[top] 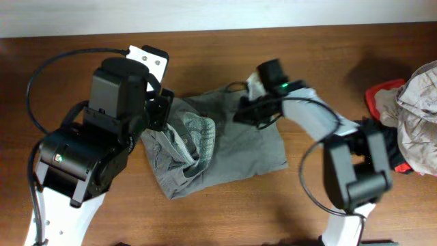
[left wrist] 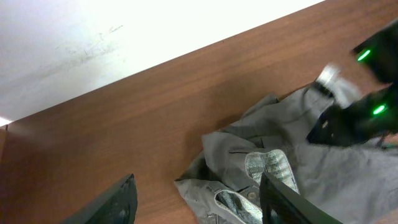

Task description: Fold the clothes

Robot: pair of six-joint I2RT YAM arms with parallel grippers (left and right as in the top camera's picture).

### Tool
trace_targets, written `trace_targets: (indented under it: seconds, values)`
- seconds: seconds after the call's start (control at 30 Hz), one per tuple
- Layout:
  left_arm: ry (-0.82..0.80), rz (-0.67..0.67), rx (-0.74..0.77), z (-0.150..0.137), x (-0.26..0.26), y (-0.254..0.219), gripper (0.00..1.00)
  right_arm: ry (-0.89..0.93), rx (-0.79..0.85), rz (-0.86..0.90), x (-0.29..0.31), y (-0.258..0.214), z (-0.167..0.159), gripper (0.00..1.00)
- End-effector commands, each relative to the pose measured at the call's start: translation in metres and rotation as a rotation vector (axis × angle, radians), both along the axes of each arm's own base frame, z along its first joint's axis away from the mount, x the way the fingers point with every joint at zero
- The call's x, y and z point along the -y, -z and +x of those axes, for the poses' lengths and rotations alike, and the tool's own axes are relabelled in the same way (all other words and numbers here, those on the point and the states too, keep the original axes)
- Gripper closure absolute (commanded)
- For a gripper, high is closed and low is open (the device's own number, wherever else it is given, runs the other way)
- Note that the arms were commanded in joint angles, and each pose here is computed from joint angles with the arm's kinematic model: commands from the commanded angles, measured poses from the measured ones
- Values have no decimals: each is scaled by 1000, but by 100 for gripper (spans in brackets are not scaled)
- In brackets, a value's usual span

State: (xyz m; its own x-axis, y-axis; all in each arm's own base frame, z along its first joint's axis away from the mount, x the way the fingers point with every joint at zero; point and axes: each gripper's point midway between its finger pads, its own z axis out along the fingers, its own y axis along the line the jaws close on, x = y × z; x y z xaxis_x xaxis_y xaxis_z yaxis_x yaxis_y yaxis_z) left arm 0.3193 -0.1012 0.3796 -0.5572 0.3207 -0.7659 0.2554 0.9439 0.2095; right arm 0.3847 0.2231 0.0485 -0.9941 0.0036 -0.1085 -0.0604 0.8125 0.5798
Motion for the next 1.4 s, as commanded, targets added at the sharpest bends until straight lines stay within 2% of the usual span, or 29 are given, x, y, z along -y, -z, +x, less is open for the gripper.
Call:
trace_targets:
  seconds: [0.0,0.1,0.27,0.33,0.47,0.67,0.8,0.87,0.93,1.03,1.1,1.13,1.2,1.37]
  values:
    - [-31,-19,46,-4,-7,-16,37,-113,-15,-20,-40,27,-25,93]
    - [-31,-34,77,-9,-10,-28,37,-232,41,61,-89,18,-43,95]
    - [-44,-51,133,-24,-20,-45,36,-593,217,489,-199,-55,-102,96]
    - [-44,-59,149,-29,-22,-50,36,-676,267,563,-225,-73,-125,96]
    - [-44,-67,166,-35,-25,-55,36,-748,319,555,-257,-76,-160,95]
    - [-44,-66,163,-35,-25,-54,36,-792,320,534,-269,-71,-185,89]
    - [-58,-48,148,-33,-27,-50,36,-736,340,522,-255,-78,-159,91]
    - [-99,-53,124,-30,-30,-43,36,-627,363,447,-229,-84,-120,91]
    - [-136,-56,78,-24,-32,-31,33,-452,365,286,-179,-84,-72,91]
    - [-214,-65,-9,-11,-38,-6,32,-236,313,42,-98,-73,-30,90]
    - [-267,-71,-88,-2,-44,15,30,-130,251,-74,-49,-66,-20,80]
    - [-286,-77,-126,2,-46,24,25,-93,214,-103,-29,-64,-19,75]
    - [-314,-99,-215,11,-49,47,22,-38,148,-116,0,-64,-19,68]
    - [-406,-184,-428,40,-71,105,19,-7,77,-84,37,-61,-17,67]
